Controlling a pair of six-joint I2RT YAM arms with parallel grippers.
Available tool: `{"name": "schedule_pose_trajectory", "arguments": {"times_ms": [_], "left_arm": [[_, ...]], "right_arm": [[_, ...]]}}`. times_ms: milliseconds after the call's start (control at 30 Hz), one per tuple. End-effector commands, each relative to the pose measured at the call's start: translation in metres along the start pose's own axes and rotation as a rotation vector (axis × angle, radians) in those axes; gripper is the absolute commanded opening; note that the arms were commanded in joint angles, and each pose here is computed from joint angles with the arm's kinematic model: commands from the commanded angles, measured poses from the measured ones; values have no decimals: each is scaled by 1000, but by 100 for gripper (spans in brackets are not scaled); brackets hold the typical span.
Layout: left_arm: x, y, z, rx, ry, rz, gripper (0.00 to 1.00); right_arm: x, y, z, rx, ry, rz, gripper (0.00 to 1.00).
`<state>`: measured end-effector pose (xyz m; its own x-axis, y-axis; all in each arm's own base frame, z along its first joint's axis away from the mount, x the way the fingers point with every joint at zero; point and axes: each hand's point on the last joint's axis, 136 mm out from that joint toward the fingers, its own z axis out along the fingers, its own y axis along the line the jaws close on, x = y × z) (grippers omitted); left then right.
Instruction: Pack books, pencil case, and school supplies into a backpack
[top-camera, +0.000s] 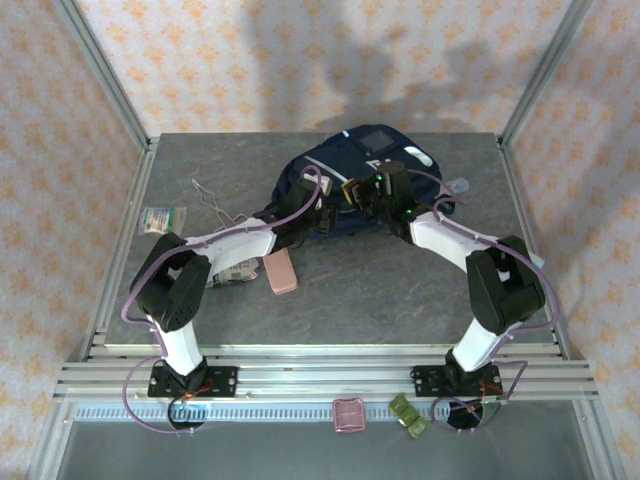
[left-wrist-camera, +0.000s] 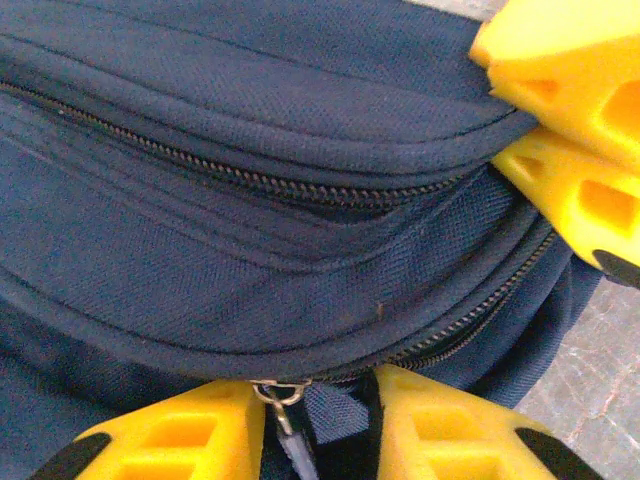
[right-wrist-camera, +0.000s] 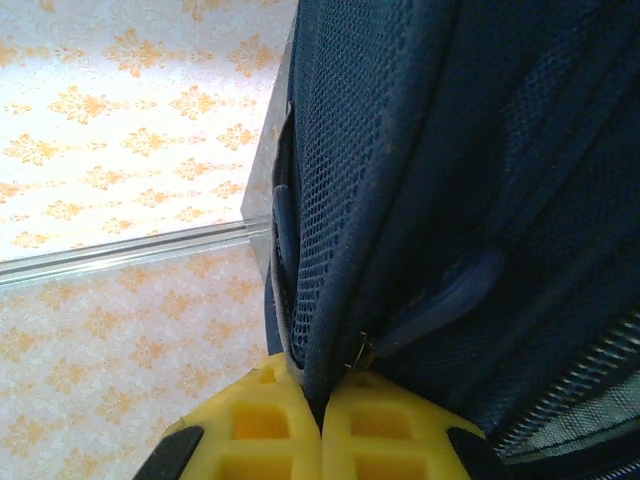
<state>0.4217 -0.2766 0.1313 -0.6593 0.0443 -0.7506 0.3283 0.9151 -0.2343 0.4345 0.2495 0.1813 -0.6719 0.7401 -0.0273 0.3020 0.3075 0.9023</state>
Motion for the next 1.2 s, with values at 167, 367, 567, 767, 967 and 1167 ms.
{"name": "schedule_pose_trajectory", "arguments": {"times_ms": [167,367,567,767,967,1167], "left_arm": [[-2,-15,-7,137,-18,30,21],[5,-28,-17,255,-14,40,37],[4,-37,-15,322,-5,34,37],[1,-10,-4,187,-12,8,41],[-4,13,-10,121,-29,-37,51],[-10,18,-18,159,-40,-62,57]], "right_arm": [[-9,74,-20,-212,-30,-75,0],[-12,74,-20,-208,-34,-73,0],[-12,75,-20,-208,-33,-75,0],[-11,75,-23,-212,-36,-78,0],[-13,80,-23,-220,-38,-79,0],[-16,89,-22,-231,-29,-78,0]]}}
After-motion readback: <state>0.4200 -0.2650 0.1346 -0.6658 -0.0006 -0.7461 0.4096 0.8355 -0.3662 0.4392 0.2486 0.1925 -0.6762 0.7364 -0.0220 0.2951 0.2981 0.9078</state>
